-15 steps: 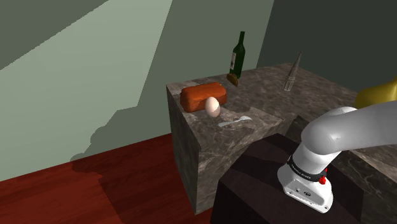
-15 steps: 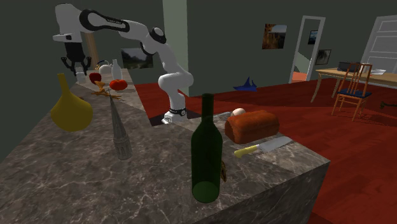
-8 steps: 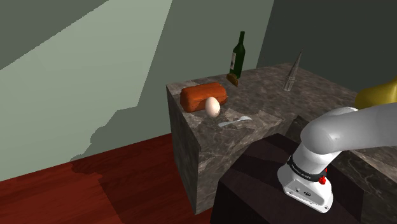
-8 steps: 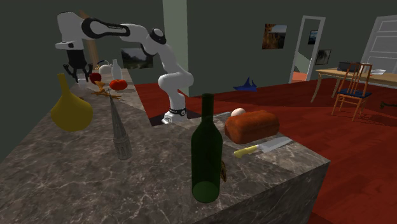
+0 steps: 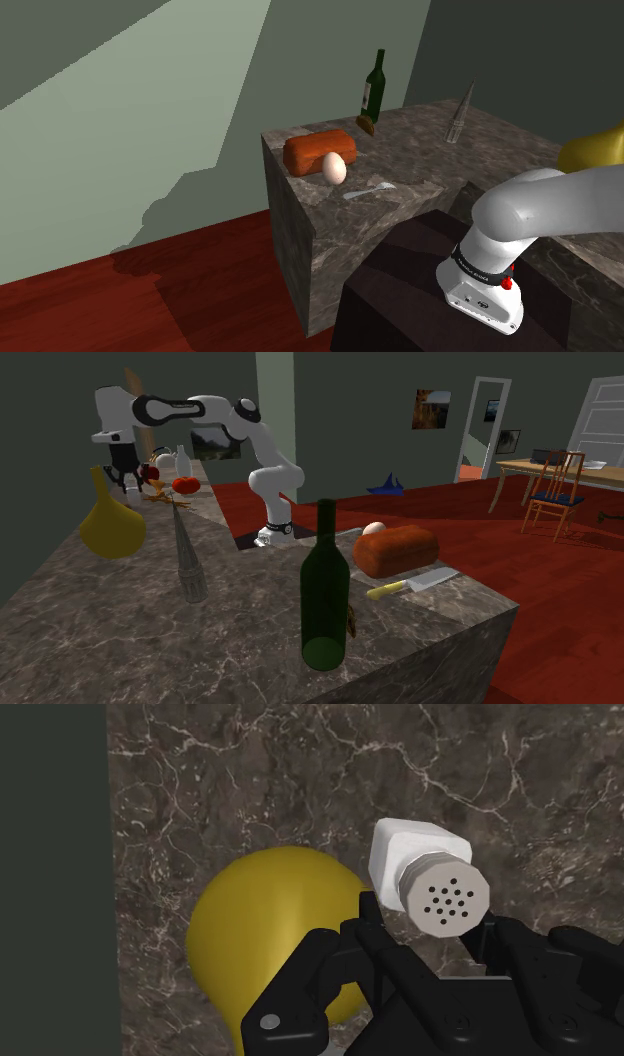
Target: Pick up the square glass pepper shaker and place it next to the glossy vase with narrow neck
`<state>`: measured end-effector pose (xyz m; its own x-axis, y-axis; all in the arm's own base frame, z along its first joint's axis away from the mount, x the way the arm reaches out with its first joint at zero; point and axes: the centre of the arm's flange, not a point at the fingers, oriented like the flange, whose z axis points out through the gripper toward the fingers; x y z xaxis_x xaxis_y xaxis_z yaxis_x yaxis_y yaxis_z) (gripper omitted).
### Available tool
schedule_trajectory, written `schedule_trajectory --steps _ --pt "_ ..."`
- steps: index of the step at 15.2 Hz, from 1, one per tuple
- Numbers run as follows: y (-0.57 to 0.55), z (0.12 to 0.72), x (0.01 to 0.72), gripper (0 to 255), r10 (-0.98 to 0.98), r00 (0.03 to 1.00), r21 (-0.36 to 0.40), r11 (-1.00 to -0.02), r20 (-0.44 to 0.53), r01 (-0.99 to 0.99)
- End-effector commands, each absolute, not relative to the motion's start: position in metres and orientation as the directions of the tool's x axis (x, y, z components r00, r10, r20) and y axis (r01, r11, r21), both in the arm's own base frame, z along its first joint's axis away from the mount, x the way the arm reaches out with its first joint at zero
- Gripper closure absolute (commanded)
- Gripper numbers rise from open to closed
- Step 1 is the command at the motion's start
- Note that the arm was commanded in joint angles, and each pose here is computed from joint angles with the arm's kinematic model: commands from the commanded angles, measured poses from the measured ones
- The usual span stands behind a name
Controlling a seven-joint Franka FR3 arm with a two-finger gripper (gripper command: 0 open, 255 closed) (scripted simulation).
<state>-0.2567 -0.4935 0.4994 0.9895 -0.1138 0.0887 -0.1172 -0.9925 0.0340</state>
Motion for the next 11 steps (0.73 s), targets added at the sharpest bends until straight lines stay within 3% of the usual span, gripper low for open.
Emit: schedule_trajectory --steps 1,11 --pt "-0.494 0.489 -0.258 255 -0.114 0.990 0.034 -0.993 0.089 -0.117" --pt "-0.494 0.437 -0.258 255 -0.114 0.990 0.034 -0.993 0.089 -0.117"
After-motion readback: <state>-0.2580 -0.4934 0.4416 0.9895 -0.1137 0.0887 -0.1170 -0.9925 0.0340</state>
